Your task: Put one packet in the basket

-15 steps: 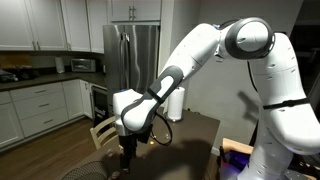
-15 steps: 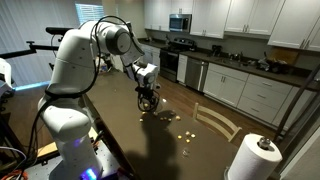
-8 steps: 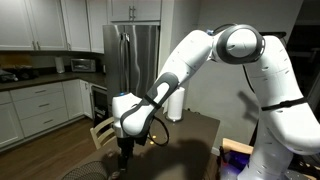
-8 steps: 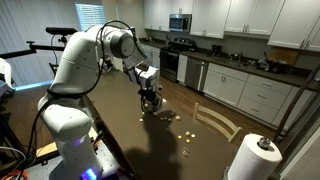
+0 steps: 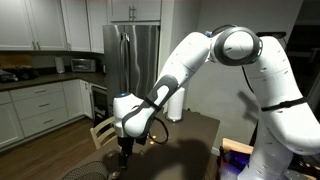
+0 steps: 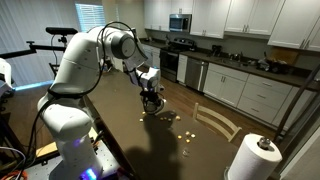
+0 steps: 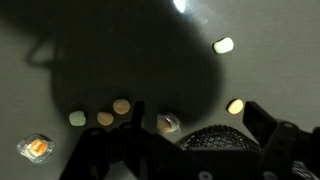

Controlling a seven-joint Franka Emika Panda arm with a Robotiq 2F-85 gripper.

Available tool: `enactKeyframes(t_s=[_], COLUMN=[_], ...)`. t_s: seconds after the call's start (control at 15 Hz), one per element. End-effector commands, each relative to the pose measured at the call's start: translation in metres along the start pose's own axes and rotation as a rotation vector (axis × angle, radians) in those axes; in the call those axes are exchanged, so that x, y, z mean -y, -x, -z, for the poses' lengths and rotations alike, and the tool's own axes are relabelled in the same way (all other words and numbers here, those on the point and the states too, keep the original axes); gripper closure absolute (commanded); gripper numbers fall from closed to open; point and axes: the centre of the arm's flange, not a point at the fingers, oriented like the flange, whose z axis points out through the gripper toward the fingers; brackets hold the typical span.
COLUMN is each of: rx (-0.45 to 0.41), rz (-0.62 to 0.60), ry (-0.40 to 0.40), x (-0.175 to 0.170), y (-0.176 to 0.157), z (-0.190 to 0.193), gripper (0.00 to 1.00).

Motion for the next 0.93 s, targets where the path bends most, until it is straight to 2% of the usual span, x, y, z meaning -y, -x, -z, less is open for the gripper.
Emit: enactKeyframes(t_s=[0.0, 0.4, 0.87], rx=[-0.019, -0.059, -0.072], rz=[-0.003, 0.016, 0.019], ry=[0.003, 0.037, 0.009], x=[-0.008, -0.019, -0.023], y=[-0.014, -0.034, -0.053], z=[-0.008, -0.023, -0.043], gripper=[0.00, 0.00, 0.00])
